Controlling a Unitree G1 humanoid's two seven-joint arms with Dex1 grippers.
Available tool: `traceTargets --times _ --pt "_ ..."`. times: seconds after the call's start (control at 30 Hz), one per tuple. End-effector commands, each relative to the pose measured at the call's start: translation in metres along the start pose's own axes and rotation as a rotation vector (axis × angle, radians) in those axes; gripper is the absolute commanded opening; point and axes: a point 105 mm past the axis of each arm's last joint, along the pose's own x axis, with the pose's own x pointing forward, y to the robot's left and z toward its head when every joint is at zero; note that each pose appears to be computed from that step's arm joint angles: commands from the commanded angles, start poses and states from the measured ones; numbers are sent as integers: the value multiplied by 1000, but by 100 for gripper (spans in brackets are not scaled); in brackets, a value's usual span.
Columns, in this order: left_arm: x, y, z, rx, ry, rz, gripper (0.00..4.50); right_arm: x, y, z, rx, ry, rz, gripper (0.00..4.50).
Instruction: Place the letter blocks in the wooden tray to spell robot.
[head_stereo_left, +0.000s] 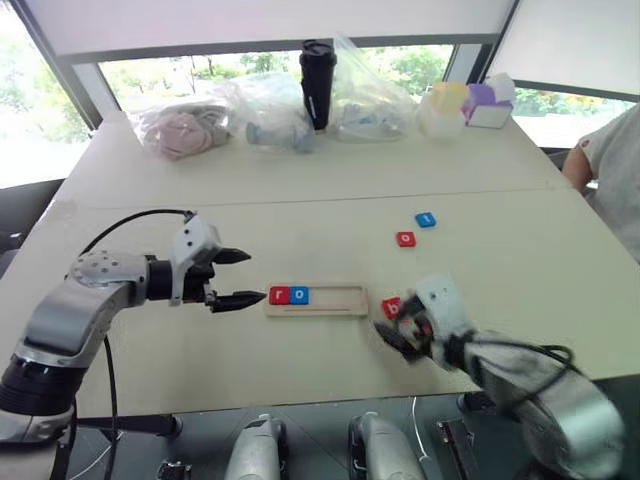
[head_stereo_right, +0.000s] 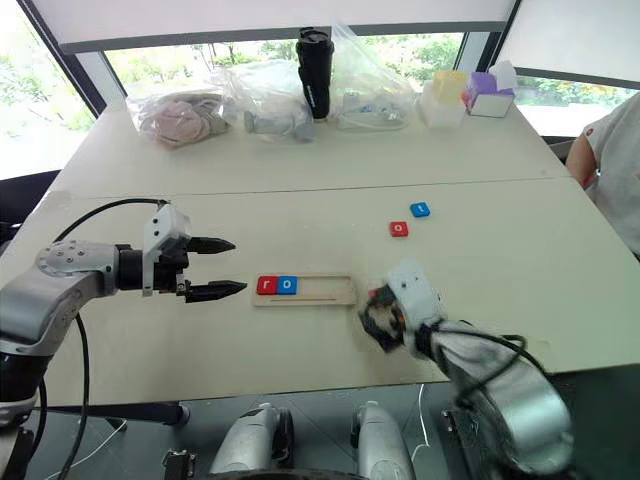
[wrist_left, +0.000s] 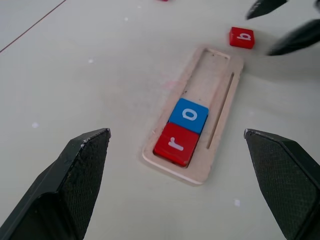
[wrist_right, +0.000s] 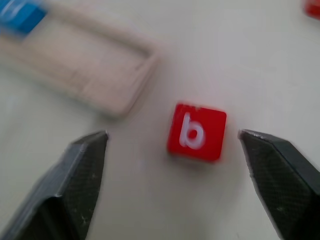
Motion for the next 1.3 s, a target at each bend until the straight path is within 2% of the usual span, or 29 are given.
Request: traceTargets --times 0.03,0.13,0.23,0.33,0.57,0.93,1.2,1.3 --pt "-5 4 6 38 -11 9 450 -29 -7 27 -88 -156 114 442" --pt "-4 6 6 40 -8 6 450 -43 -40 27 -112 -163 85 442" --pt "-3 7 8 43 -10 2 450 -44 -55 22 -141 -176 87 442" --pt "-2 7 9 46 -8 -8 450 -36 -66 8 -224 -163 170 442" --pt "-6 -4 11 87 21 -73 450 0 -71 -11 -372 -123 341 442" --pt "-19 -9 13 128 61 -89 450 44 -88 -7 -473 -138 389 442" --pt "-19 -12 12 114 58 -67 450 52 -86 -18 -504 -80 467 442" --pt "-20 -11 13 112 54 -59 450 50 -85 -24 -509 -46 503 314"
